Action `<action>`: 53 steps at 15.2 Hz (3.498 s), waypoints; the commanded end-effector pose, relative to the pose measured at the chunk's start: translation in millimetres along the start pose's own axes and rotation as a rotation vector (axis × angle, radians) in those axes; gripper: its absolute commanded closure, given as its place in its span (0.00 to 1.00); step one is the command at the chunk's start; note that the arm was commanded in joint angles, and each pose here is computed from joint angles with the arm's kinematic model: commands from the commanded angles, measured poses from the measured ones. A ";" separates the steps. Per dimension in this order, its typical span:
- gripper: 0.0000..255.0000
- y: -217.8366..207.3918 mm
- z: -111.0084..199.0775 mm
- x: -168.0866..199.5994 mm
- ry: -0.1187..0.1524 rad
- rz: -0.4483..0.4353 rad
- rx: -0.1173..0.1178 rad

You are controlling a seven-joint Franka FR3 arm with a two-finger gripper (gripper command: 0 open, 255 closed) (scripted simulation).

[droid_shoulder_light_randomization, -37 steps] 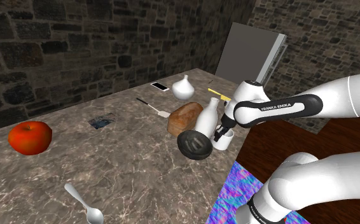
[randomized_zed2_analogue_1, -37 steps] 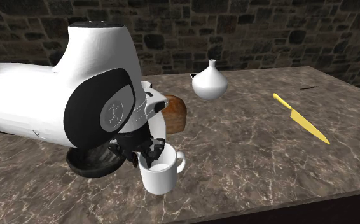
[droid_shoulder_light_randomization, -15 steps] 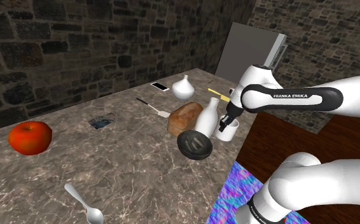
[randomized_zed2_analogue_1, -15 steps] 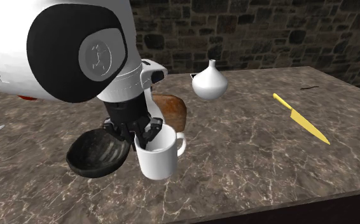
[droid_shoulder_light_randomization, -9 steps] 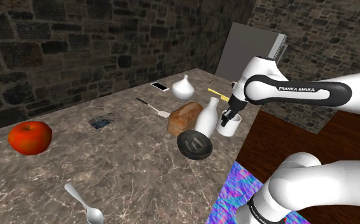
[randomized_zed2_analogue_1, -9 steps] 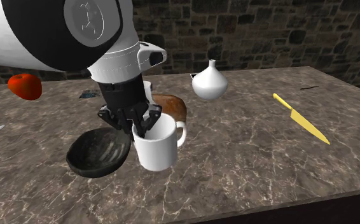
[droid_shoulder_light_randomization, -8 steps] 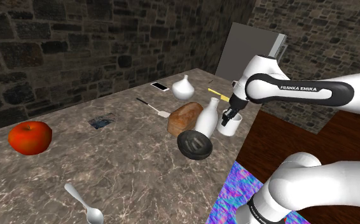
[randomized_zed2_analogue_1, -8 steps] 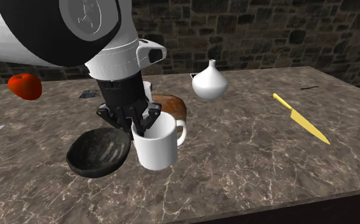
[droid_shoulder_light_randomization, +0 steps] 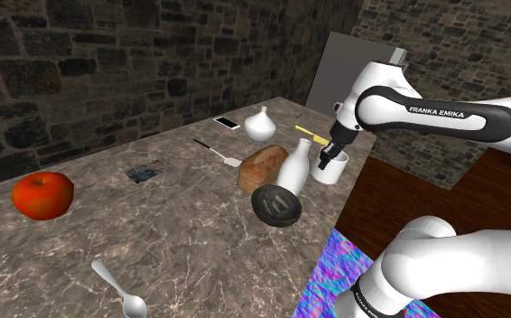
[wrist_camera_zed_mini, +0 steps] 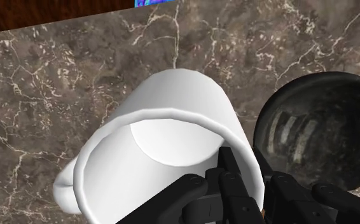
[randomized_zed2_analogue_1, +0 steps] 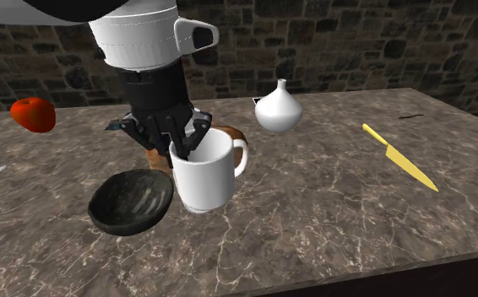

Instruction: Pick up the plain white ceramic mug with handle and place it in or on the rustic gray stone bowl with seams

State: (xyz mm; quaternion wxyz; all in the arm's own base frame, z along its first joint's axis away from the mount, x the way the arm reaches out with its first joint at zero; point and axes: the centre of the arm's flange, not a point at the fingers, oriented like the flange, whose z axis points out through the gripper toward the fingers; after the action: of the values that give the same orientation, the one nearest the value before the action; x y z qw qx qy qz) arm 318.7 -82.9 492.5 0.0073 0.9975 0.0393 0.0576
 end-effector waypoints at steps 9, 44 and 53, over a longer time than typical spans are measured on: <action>1.00 -111.6 -17.5 38.0 0.000 0.000 0.000; 0.00 -172.7 67.4 47.2 0.000 0.000 0.000; 0.00 -172.7 17.5 47.3 0.000 0.000 0.000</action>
State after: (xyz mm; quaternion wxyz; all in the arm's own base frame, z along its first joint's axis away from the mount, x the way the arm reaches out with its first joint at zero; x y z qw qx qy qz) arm 354.1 92.9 476.5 0.0073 0.9975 0.0394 0.0577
